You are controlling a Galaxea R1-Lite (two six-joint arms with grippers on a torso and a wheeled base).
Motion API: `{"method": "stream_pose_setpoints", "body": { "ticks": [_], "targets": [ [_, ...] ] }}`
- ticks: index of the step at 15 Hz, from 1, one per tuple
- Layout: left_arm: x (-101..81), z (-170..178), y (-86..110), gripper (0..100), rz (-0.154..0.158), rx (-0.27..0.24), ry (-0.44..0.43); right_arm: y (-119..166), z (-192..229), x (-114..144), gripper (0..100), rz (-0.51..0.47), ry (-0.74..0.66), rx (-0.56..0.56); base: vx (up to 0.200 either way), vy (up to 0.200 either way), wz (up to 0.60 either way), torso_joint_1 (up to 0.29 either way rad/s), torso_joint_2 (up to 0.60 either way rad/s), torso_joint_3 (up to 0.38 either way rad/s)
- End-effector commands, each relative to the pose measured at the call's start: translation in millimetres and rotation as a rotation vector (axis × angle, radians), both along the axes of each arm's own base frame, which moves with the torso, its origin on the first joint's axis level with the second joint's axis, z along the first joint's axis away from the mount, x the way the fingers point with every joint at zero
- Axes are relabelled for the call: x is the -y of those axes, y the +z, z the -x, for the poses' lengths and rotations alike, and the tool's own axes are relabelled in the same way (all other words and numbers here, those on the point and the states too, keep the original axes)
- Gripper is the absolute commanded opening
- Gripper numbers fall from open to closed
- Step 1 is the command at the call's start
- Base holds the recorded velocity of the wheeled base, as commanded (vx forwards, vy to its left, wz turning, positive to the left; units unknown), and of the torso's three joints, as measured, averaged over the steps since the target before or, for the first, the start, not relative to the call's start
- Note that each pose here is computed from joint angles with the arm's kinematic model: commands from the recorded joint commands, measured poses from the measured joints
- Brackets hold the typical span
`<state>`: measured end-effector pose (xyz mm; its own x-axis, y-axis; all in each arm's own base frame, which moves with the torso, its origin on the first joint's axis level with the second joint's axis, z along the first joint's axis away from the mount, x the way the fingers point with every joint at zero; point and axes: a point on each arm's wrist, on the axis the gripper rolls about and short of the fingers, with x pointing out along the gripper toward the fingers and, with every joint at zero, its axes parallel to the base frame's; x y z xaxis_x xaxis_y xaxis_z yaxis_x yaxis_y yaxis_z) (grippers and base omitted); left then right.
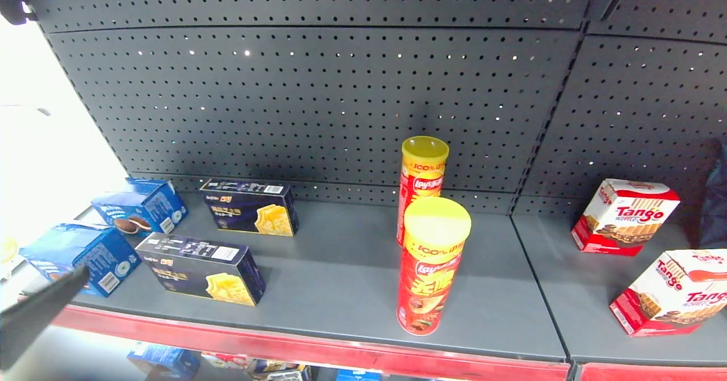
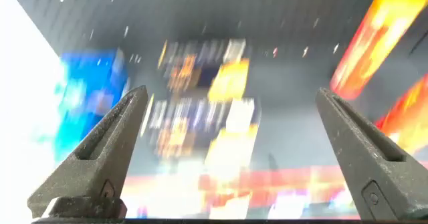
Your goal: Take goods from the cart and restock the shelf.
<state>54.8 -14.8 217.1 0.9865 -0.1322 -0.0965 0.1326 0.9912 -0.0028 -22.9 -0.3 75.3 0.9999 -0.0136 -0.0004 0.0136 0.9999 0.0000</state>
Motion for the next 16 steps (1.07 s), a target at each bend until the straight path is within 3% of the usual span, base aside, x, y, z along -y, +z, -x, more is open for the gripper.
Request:
{"method": "stream_pose_setpoints", "body": {
  "ticks": [1, 6, 12, 13, 16],
  "targets": [
    [-18.7, 53, -76.0, 100, 0.03, 0.031, 0.093, 0, 0, 0, 100, 0.0, 0.0, -0.001, 0.0, 0.0, 0.0, 0.0, 0.0, 0.0],
    [-17.8, 69, -132.0, 100, 0.042, 0.057, 0.11, 0, 0, 0, 100, 0.0, 0.0, -0.001, 0.0, 0.0, 0.0, 0.0, 0.0, 0.0],
    [-13.5, 72, -132.9, 100, 0.053, 0.053, 0.127, 0, 0, 0, 100, 0.0, 0.0, -0.001, 0.0, 0.0, 0.0, 0.0, 0.0, 0.0],
    [-12.2, 73, -133.3, 100, 0.049, 0.039, 0.103, 0, 0, 0, 100, 0.0, 0.0, -0.001, 0.0, 0.0, 0.0, 0.0, 0.0, 0.0],
    [-13.5, 77, -134.1, 100, 0.025, 0.066, 0.104, 0, 0, 0, 100, 0.0, 0.0, -0.001, 0.0, 0.0, 0.0, 0.0, 0.0, 0.0]
  ]
}}
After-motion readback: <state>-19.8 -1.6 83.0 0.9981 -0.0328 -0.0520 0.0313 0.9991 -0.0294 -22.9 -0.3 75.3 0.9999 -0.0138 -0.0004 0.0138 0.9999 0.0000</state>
